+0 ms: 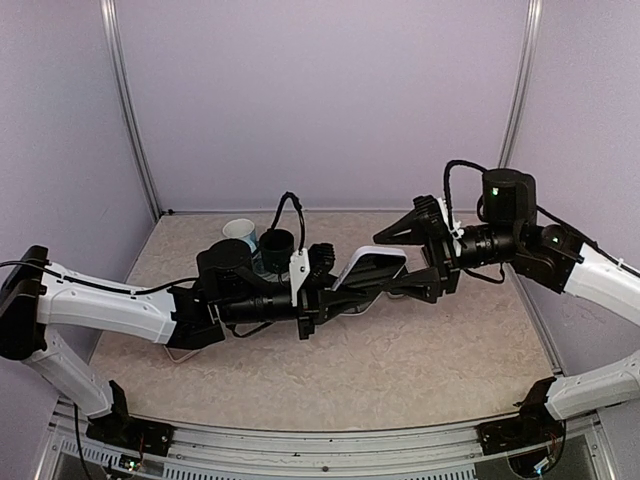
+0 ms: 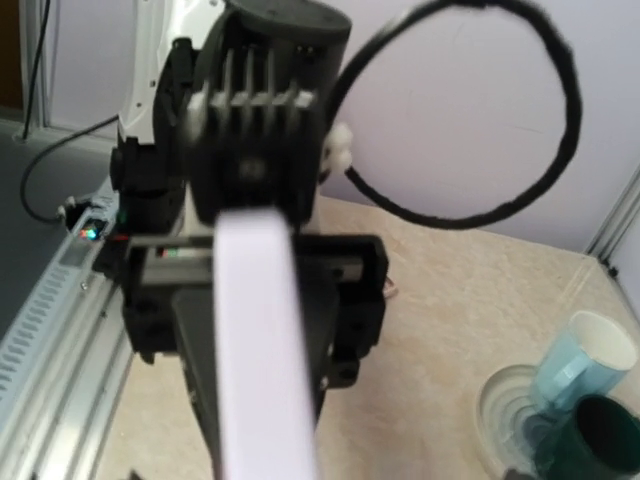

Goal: Put the phone into the phone case

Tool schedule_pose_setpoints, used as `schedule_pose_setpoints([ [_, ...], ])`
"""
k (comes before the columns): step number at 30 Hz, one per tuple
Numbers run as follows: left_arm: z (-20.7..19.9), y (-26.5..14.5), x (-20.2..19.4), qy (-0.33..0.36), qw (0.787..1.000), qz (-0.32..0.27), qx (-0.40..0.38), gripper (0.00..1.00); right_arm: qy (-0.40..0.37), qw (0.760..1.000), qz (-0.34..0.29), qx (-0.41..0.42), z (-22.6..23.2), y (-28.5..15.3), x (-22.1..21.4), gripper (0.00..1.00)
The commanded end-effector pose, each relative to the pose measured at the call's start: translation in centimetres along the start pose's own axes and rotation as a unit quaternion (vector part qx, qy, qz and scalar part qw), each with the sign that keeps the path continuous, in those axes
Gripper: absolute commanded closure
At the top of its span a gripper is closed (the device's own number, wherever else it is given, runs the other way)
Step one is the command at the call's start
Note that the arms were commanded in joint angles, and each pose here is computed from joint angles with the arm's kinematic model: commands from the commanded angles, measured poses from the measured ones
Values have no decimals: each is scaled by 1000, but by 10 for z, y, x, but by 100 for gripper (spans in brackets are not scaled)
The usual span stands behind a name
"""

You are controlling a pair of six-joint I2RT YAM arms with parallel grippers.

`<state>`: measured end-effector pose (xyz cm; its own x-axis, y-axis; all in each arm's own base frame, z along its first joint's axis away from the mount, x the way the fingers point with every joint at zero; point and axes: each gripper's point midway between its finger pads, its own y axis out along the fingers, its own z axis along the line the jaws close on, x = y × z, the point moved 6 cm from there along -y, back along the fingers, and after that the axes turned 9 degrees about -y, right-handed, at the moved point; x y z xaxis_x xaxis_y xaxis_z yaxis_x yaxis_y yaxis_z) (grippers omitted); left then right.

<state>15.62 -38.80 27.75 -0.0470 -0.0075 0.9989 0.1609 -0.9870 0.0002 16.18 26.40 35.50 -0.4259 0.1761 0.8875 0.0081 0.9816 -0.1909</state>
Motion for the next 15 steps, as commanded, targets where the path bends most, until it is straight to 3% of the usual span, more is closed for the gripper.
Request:
schedule_pose_setpoints([
  [1, -11, -11, 45, -31, 992, -105, -58, 100, 30, 998, -54, -18, -1, 1, 7, 27],
  [6, -14, -10, 47, -70, 986, -134, -76, 100, 87, 988, -127, -9, 5, 4, 9, 67],
  [8, -14, -9, 46, -76, 984, -143, -78, 100, 93, 987, -128, -17, 5, 4, 5, 80],
  [10, -14, -8, 46, -80, 983, -145, -79, 100, 92, 988, -123, -15, 5, 5, 4, 100],
  [14, -12, -5, 42, -86, 984, -137, -75, 100, 88, 988, -127, -17, 4, 4, 9, 100],
  [15, -12, -5, 41, -86, 984, -135, -74, 100, 92, 988, -123, -26, 1, 3, 9, 84],
])
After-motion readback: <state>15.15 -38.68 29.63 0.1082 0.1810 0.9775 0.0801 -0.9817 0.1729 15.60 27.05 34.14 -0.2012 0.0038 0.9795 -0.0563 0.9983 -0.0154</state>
